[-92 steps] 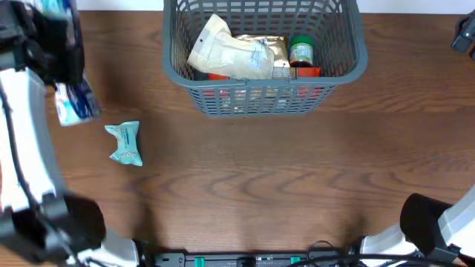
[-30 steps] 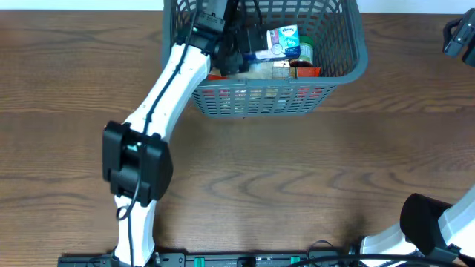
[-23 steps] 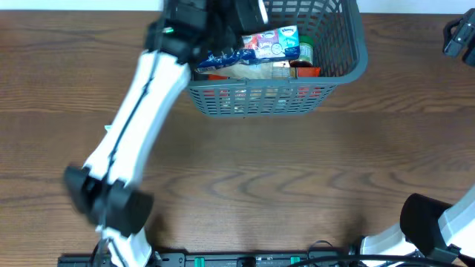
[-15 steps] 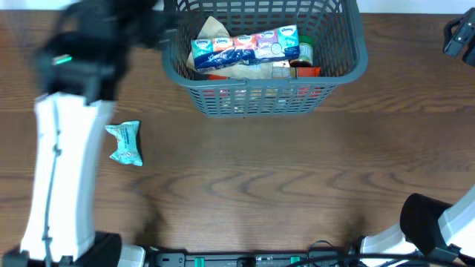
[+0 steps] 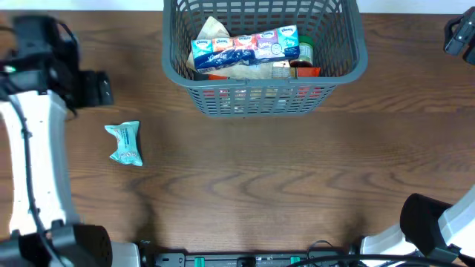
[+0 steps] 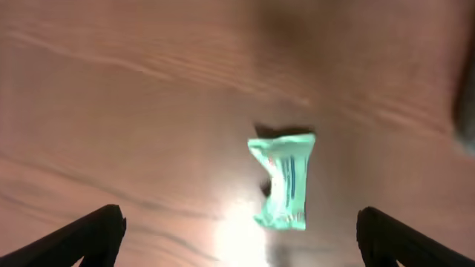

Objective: Pack container
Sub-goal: 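Lower left gripper onto the teal wipes packet and grasp it, then carry the teal wipes packet into the basket and release it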

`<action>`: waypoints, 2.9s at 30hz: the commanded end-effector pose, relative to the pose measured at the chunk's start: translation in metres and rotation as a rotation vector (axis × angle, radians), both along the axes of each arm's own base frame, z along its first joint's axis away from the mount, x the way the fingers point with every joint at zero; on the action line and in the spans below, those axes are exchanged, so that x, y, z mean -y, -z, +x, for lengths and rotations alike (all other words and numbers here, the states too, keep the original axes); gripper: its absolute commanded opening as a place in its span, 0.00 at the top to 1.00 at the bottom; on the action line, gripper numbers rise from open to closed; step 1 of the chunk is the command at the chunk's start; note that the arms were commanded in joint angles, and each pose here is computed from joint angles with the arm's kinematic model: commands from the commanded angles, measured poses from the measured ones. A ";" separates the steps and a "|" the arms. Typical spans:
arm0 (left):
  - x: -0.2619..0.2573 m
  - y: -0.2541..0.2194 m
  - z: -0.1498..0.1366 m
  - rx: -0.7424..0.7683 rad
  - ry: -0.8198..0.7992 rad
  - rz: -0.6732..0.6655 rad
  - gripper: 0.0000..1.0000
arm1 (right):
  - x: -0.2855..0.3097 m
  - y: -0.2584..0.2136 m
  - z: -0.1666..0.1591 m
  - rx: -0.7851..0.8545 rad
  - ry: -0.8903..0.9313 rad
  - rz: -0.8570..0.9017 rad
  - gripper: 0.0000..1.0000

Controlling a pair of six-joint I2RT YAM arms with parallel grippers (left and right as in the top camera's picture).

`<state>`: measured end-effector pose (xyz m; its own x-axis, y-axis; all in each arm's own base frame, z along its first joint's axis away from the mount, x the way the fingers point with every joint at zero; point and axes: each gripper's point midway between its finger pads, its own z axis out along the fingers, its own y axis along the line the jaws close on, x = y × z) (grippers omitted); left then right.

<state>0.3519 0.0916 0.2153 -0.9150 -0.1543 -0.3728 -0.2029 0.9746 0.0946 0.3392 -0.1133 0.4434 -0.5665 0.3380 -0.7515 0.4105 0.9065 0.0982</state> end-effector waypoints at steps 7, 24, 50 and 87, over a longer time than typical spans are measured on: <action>0.018 0.117 -0.015 -0.085 0.032 -0.104 0.02 | -0.002 0.004 -0.002 -0.019 -0.014 -0.003 0.01; 0.023 0.222 -0.040 -0.256 0.024 -0.145 0.01 | -0.004 0.005 -0.002 -0.025 -0.013 0.005 0.01; 0.014 0.023 0.024 0.068 -0.002 -0.100 0.94 | -0.004 0.006 -0.003 -0.031 -0.013 0.006 0.01; 0.344 -0.014 0.171 0.466 1.541 0.512 0.94 | 0.103 0.015 -0.070 0.022 0.528 0.195 0.01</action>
